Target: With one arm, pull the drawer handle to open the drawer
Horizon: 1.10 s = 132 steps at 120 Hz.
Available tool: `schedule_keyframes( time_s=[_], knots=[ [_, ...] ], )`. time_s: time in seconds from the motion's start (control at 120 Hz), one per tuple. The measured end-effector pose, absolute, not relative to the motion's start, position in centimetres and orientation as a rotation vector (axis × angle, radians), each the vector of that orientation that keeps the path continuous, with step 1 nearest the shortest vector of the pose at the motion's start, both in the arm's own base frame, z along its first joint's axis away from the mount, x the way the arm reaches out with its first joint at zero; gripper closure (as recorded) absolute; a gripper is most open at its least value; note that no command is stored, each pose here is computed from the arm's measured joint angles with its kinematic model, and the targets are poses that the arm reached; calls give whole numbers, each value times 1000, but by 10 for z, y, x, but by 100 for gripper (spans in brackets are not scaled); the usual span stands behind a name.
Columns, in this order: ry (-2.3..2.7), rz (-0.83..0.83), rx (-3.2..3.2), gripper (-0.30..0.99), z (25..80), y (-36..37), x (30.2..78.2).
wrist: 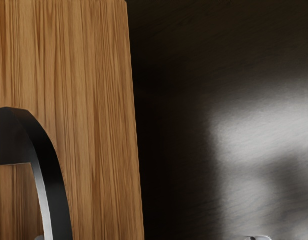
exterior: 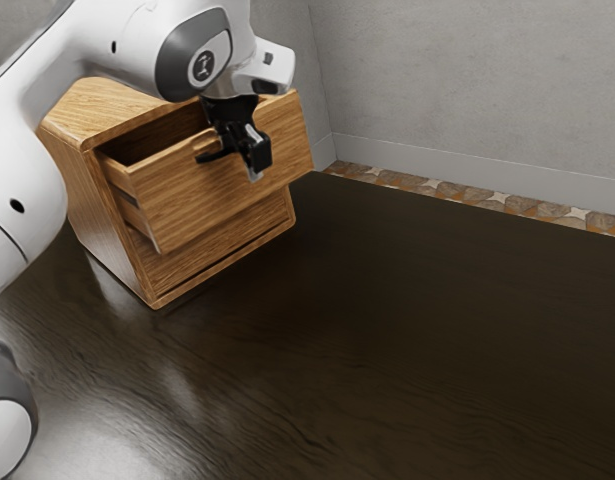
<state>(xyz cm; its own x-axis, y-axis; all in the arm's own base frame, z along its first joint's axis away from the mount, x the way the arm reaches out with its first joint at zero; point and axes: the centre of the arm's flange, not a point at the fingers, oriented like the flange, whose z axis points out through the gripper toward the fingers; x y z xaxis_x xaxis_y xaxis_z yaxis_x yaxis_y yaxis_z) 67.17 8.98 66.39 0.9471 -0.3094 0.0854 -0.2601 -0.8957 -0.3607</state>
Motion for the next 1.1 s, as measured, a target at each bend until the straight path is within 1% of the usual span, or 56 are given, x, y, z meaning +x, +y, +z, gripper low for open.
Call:
schedule_keyframes(
  time_s=[0.225,0.358,0.792,1.1],
  knots=[
    [424,-187,-2757,22,662,76,672],
    [436,-197,-2755,26,669,61,669],
    [404,-186,-2777,21,673,32,662],
    [376,-164,-2794,21,672,16,657]
  ],
)
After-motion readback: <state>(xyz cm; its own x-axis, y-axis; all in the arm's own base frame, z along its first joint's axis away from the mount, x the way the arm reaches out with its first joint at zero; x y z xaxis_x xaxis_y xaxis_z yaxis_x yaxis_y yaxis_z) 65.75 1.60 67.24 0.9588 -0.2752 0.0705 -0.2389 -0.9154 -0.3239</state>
